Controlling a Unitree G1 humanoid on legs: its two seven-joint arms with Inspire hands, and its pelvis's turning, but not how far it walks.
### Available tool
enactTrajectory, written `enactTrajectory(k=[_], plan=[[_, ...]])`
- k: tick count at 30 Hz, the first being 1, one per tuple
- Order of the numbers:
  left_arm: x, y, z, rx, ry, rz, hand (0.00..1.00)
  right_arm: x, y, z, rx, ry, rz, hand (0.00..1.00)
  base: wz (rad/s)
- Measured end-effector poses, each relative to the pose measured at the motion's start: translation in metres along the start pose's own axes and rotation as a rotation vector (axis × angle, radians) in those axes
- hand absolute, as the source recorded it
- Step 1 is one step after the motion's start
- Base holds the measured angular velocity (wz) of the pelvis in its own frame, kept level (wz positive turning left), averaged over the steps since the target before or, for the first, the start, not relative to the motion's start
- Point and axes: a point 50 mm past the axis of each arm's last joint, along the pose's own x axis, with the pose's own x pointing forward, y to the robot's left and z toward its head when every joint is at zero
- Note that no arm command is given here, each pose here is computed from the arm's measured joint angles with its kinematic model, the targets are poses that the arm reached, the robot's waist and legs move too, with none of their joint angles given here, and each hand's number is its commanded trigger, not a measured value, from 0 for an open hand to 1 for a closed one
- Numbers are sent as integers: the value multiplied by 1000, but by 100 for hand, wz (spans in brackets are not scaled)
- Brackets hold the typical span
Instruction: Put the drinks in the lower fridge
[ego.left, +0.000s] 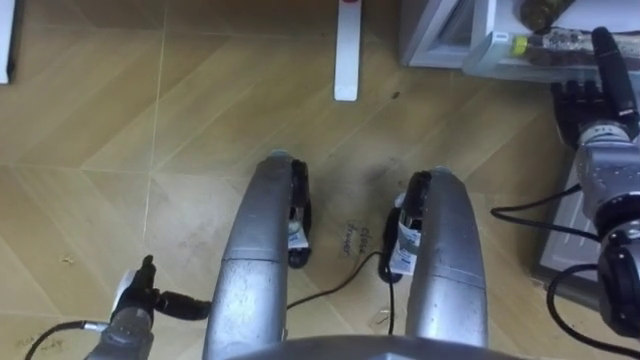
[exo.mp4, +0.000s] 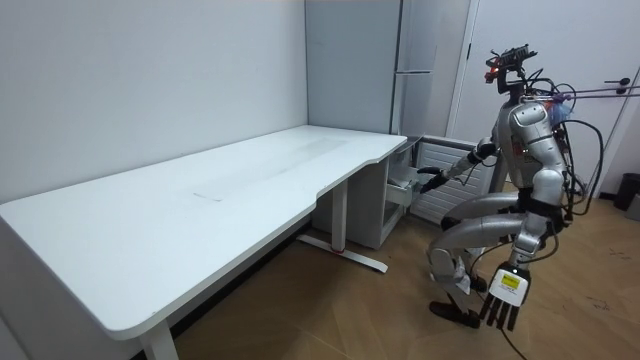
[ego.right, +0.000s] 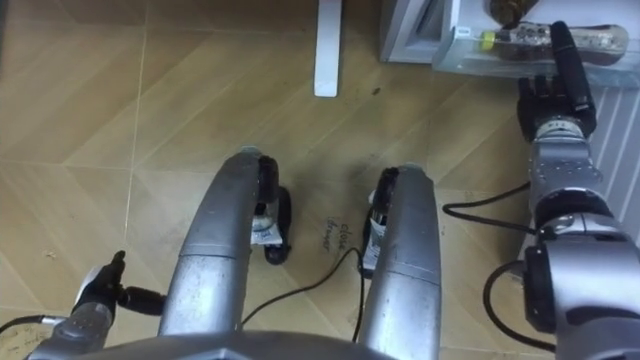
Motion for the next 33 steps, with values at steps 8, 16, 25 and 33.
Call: enactTrajectory(k=[8, 16, 25, 33], plan=[[-10, 1, -16, 10, -1, -17, 0, 0, 16, -2, -38, 15, -41, 0, -1], [-16, 3, -23, 21, -4, -18, 0, 0, 40, 4, -36, 0, -45, 0, 2], [-26, 13, -37, 12, 6, -1, 0, -8, 110, 11, -37, -43, 143, 0, 10], [-27, 19, -38, 26, 2, 9, 0, -10, 121, 8, -92, -60, 171, 0, 1]])
